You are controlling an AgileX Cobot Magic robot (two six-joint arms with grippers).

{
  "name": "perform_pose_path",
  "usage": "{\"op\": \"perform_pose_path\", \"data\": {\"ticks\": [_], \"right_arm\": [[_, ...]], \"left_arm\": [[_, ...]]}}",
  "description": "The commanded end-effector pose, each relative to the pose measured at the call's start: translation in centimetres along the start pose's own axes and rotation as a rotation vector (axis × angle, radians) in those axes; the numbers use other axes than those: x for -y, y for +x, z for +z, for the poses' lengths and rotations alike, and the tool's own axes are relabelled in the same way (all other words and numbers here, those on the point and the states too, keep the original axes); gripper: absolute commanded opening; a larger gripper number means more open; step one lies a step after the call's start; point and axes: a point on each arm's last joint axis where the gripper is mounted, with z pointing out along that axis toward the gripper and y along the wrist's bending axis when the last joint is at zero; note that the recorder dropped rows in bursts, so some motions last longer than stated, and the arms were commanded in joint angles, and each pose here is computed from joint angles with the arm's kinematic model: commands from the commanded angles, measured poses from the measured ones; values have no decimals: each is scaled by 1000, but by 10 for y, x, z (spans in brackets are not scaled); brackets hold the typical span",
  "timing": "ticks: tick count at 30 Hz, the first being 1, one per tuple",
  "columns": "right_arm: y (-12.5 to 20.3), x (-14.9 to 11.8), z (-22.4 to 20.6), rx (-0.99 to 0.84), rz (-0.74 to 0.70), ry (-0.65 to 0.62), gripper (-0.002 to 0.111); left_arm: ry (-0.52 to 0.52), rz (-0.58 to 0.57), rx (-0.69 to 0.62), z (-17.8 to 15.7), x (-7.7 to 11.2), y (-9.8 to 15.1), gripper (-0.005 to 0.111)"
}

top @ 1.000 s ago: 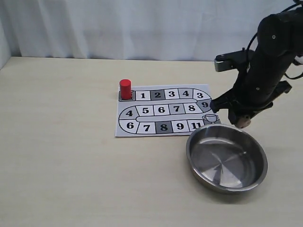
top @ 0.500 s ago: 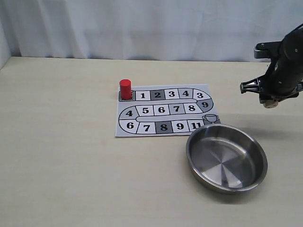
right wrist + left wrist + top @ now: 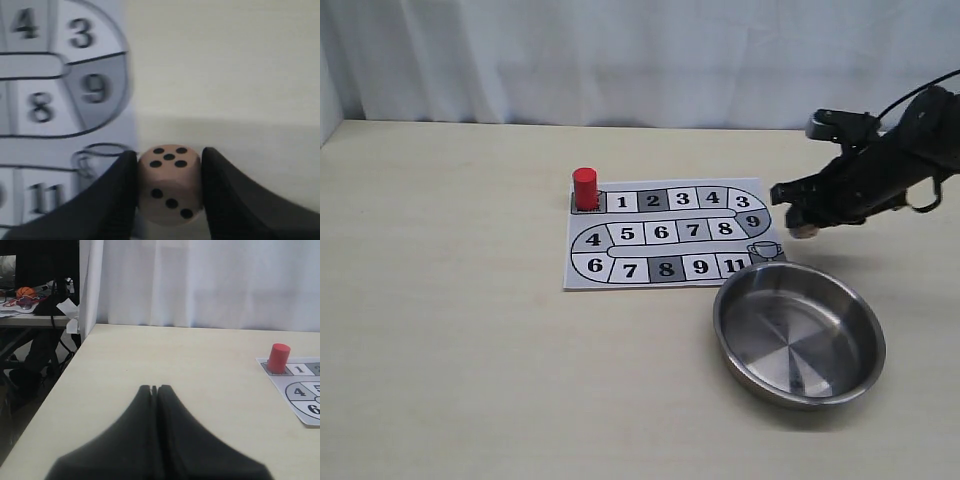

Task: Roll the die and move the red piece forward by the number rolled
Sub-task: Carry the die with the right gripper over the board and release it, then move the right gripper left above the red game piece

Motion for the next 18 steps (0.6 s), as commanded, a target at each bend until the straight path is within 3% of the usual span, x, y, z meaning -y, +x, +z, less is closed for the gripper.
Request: {"op": "perform_pose_path", "data": {"ticks": [1, 3, 5, 18], "right_arm": [[-11, -36, -4, 127, -70, -348, 62], [-15, -36, -5, 170, -3, -353, 85], [-19, -31, -4, 201, 33, -300, 100], [-16, -19, 1, 177, 27, -166, 102]], "left_arm": [[3, -8, 11, 0, 0, -1, 0], [3, -8, 11, 0, 0, -1, 0], [3, -8, 11, 0, 0, -1, 0], [3, -8, 11, 0, 0, -1, 0]]}}
